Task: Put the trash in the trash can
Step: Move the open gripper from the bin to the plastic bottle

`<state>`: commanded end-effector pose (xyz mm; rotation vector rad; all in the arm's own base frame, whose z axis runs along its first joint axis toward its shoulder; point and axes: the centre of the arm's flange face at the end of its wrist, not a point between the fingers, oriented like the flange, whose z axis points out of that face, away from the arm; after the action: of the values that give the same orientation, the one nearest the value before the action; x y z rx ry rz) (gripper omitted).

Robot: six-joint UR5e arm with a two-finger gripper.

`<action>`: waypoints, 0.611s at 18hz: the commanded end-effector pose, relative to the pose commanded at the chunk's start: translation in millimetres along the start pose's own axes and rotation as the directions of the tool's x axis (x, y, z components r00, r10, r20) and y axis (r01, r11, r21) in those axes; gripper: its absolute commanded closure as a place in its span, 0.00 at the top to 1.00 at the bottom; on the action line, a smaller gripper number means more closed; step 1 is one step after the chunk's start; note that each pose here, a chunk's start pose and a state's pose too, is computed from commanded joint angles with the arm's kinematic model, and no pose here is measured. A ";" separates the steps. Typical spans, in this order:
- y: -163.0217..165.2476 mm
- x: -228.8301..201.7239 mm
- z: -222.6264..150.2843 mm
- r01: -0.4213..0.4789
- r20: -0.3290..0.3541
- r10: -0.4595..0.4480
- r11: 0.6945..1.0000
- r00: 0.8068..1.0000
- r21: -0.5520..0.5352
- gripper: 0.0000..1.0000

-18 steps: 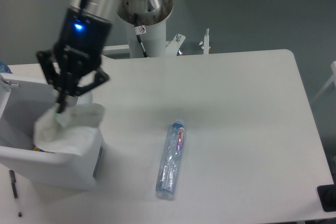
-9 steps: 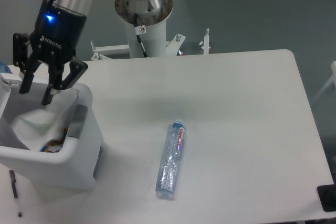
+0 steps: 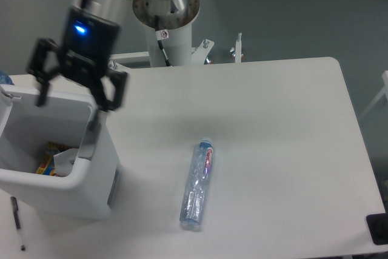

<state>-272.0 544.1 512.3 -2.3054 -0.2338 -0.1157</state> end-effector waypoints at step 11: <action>57.8 -130.1 116.9 0.162 0.110 -0.141 0.965 0.984 -0.207 1.00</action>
<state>-386.4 574.7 371.2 -2.5095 -0.4676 -0.1140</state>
